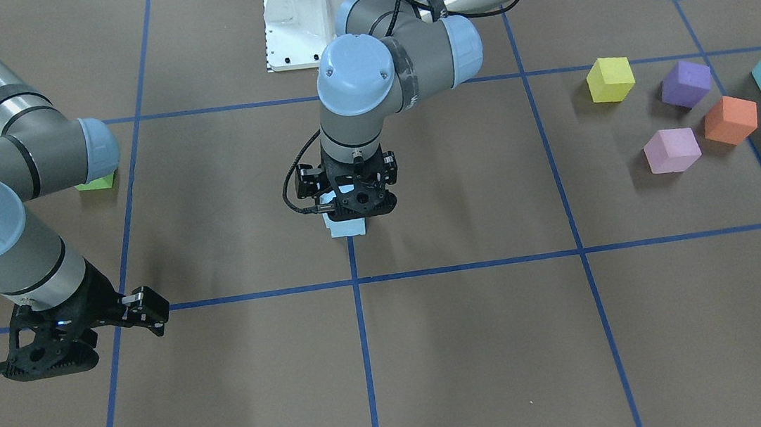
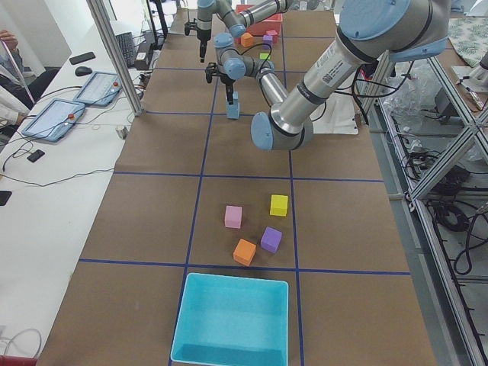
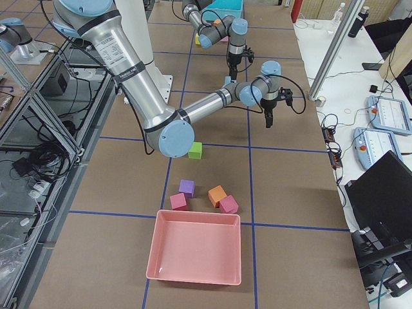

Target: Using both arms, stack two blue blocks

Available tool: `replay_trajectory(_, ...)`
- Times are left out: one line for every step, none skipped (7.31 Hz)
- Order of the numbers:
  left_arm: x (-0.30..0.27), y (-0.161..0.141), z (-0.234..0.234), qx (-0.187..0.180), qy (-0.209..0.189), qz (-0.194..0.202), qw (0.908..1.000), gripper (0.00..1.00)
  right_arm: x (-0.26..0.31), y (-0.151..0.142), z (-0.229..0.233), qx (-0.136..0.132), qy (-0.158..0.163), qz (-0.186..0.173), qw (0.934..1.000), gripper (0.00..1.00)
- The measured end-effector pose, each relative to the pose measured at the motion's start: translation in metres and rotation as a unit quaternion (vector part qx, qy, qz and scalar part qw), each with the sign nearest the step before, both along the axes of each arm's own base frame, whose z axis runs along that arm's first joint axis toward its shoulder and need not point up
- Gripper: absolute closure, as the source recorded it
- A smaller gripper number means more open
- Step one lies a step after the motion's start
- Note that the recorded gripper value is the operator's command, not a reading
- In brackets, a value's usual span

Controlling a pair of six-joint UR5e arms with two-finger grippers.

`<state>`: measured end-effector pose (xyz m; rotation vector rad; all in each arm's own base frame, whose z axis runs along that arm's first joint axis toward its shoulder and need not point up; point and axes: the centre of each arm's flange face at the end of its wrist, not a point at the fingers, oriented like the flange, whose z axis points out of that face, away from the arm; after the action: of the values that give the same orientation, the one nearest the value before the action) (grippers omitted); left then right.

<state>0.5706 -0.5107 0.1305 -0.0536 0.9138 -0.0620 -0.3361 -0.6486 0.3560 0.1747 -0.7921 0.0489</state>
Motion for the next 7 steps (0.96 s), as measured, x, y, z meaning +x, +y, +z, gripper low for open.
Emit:
replay_trajectory(-0.023, 0.004, 0.007, 0.001, 0.000, -0.006, 1.0000, 0.00, 0.010, -0.001, 0.002, -0.001, -0.001, 0.005, 1.0000, 0.00)
replay_trajectory(-0.057, 0.005, 0.005, 0.000, -0.003, -0.010, 0.9999, 0.00, 0.034, 0.000, 0.012, -0.005, -0.002, 0.015, 0.9999, 0.00)
replay_trajectory(-0.098, 0.006, -0.001, 0.001, -0.006, -0.007, 1.0000, 0.00, 0.076, 0.005, 0.027, -0.009, -0.009, 0.020, 0.9997, 0.00)
replay_trajectory(-0.130, 0.007, -0.003, 0.002, -0.007, -0.004, 1.0000, 0.00, 0.111, 0.008, 0.039, -0.010, -0.018, 0.016, 0.9997, 0.00)
replay_trajectory(-0.155, 0.002, -0.001, 0.001, -0.006, -0.009, 0.9999, 0.00, 0.129, 0.010, 0.047, -0.011, -0.023, 0.011, 0.9996, 0.00)
replay_trajectory(-0.191, -0.012, 0.010, 0.002, 0.000, -0.014, 0.9999, 0.00, 0.142, 0.011, 0.055, -0.018, -0.027, 0.010, 0.9994, 0.00)
replay_trajectory(-0.237, -0.026, 0.036, 0.011, 0.004, -0.010, 0.9999, 0.00, 0.165, 0.015, 0.067, -0.033, -0.034, 0.014, 0.9988, 0.00)
